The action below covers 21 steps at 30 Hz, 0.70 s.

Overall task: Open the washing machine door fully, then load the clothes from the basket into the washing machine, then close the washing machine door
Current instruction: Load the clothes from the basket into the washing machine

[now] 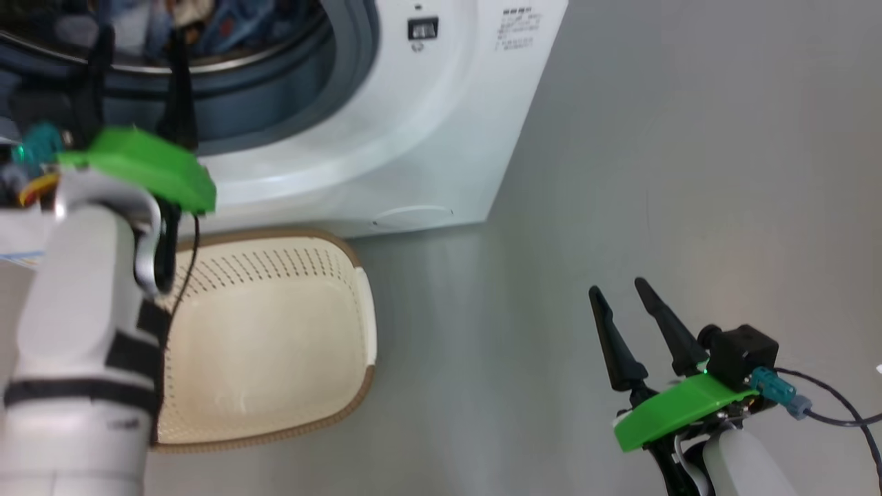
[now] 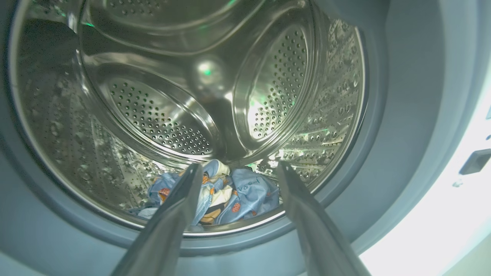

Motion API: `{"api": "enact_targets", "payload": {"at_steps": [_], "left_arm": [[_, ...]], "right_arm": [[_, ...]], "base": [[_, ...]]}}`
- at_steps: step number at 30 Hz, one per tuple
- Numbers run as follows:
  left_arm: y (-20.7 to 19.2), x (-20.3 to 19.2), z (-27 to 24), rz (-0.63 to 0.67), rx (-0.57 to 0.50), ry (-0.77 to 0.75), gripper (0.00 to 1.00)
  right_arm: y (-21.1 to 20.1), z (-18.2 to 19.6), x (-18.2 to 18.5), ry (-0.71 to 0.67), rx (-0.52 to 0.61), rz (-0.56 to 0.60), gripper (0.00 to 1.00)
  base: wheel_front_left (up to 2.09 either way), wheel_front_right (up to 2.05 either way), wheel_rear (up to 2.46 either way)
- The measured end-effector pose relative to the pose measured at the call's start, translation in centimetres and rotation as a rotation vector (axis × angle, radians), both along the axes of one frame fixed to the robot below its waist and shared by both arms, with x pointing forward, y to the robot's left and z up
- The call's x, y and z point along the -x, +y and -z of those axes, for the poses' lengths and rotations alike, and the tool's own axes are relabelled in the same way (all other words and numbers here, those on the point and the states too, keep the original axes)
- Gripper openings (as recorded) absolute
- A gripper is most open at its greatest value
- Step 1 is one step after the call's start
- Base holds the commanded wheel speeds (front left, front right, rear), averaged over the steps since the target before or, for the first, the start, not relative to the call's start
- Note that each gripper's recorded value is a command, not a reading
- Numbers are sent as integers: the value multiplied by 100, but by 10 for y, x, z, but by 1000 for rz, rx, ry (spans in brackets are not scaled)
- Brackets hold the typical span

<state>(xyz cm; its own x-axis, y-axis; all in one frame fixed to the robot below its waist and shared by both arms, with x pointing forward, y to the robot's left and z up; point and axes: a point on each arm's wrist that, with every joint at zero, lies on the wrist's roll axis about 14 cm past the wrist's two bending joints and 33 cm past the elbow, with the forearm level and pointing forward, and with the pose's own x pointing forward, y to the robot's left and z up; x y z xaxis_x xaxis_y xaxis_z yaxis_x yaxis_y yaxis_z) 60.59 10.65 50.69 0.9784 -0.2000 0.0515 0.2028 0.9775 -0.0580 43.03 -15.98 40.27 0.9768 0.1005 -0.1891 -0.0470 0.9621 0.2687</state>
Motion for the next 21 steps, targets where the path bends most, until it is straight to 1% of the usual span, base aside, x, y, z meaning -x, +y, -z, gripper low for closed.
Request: {"api": "enact_targets", "payload": {"at_steps": [9, 14, 16, 18, 21], "left_arm": [[27, 62, -31, -66, 18, -106, 100], [47, 101, -39, -128, 27, -138, 100], [60, 115, -42, -177, 45, -148, 100], [74, 130, -45, -224, 46, -156, 100], [85, 152, -40, -256, 33, -146, 100]], "right_arm": [[6, -22, 13, -47, -8, -13, 100], [10, -30, 24, -61, -13, -21, 100], [11, -34, 28, -69, -14, -24, 100], [12, -37, 32, -76, -16, -25, 100], [12, -42, 38, -90, -16, -24, 100]], "base": [[0, 0, 0], [0, 0, 0], [0, 0, 0], [0, 0, 0], [0, 0, 0]]}}
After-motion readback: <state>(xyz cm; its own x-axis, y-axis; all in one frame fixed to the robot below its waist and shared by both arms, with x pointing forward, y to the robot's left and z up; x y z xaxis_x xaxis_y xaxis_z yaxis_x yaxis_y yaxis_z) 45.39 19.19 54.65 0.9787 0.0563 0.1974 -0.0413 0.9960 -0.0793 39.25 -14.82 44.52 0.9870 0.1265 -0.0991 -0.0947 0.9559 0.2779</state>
